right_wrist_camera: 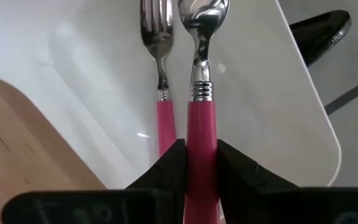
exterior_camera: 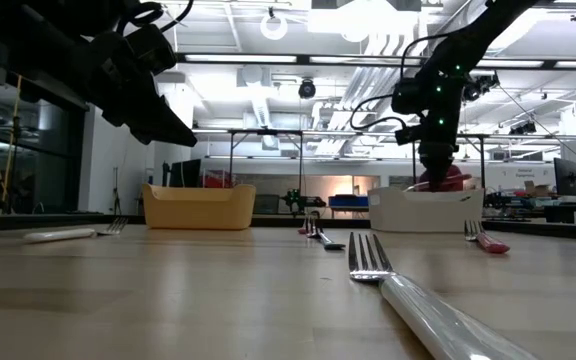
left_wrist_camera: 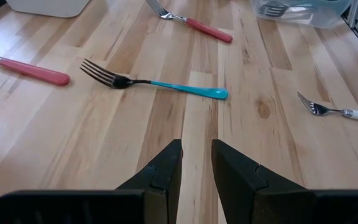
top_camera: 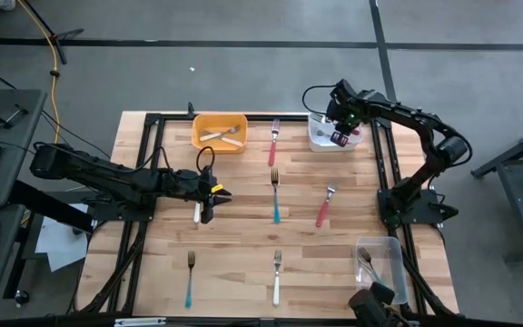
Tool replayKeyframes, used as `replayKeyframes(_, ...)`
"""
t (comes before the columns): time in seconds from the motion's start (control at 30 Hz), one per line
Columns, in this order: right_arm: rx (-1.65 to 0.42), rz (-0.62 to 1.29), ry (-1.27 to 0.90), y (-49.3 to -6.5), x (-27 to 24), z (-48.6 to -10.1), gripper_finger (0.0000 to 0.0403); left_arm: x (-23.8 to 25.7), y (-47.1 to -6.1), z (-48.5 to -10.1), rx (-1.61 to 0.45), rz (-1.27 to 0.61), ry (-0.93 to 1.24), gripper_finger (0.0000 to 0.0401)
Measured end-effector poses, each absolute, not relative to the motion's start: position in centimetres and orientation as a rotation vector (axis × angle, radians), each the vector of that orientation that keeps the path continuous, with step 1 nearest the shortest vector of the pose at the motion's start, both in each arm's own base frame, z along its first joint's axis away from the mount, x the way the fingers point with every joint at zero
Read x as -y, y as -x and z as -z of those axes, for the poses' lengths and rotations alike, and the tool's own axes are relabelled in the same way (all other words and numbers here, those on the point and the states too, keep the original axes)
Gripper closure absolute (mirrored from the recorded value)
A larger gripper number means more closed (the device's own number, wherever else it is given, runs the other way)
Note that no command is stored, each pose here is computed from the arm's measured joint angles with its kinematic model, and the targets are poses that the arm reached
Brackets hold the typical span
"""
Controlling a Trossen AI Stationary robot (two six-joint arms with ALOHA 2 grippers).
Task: Sort silverware by color (type)
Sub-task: Put the bottom left pink fork into the white bin, then put the top white fork into the yellow bin
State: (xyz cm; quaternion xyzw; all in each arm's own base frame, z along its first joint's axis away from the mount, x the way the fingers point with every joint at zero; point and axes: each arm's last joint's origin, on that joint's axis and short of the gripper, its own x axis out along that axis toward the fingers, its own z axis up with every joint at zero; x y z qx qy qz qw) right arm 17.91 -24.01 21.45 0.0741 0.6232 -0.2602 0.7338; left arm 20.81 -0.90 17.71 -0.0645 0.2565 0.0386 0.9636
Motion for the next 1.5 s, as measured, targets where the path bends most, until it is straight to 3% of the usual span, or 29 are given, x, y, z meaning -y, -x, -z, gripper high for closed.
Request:
replayKeyframes(0.8,-1.411,0.627,-0.154,-18.0,23.7,-21.4,0.032,0.9,-20.8,-17.7,-0.519,-0.078,0.131,0.0323)
replayKeyframes(0.9,-1.439,0.637,-0.191,-17.9,23.4,-21.7,0.0298,0.9,-20.8,-17.7,-0.519,-0.08,0.137,0.0323)
replayKeyframes(1.1,-1.399,0.654,-0.171,-18.8,23.6,-23.1,0.0214,0.9,-20.8,-17.7,-0.519,-0.08,0.138,0.0323)
replayKeyframes(1.2,-1.364,0.662,-0.152,-19.3,23.7,-24.3,0.02,0.9,-20.8,-17.7,-0.519,-0.08,0.138,0.0323)
replayKeyframes(1.33,-1.246,0.639,-0.149,-20.0,23.0,-26.2,0.0245,0.9,-20.8,-17.7,-0.519,-0.081,0.14,0.0323)
replayKeyframes(1.5,-0.987,0.601,-0.053,-20.6,20.8,-26.8,0.0369,0.9,-20.8,-17.7,-0.519,-0.081,0.14,0.0323)
